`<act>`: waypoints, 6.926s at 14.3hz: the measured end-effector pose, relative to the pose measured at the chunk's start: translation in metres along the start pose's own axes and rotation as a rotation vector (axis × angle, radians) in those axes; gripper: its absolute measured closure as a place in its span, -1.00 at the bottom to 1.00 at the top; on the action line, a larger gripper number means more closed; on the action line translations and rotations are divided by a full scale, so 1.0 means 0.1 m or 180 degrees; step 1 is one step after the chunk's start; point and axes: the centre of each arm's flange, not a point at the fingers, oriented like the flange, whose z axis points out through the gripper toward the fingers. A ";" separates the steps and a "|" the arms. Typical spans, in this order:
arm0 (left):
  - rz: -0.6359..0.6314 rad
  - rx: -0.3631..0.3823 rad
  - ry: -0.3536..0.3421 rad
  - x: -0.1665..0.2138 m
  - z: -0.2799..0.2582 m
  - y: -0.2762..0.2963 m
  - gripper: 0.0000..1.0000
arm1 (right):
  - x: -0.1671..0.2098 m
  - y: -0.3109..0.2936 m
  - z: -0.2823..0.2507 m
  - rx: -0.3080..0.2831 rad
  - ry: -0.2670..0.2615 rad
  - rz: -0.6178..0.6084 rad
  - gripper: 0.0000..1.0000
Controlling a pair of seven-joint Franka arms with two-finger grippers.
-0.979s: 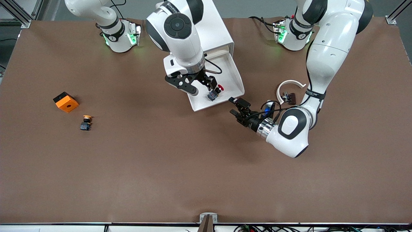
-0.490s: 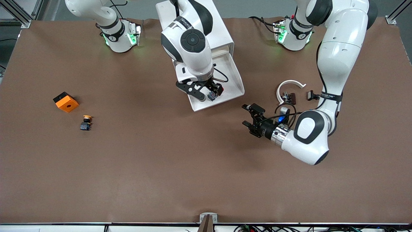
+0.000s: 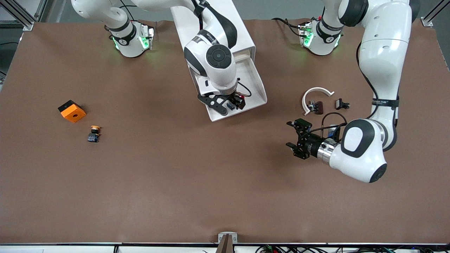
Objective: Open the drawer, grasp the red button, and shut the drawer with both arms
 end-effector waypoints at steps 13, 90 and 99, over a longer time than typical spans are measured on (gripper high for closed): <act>0.3234 -0.0223 0.1616 -0.32 -0.26 -0.48 -1.00 | -0.13 -0.06 0.25 -0.0018 0.0016 -0.0054 0.17; 0.4145 -0.0804 0.2838 0.37 -1.98 -2.16 -1.00 | 3.86 3.87 -2.81 -0.0038 0.0260 -0.2106 -1.00; 0.4732 -0.0313 0.2955 0.62 -2.27 -2.87 -1.00 | 3.81 3.93 -3.32 -0.0013 0.0398 -0.2085 -1.00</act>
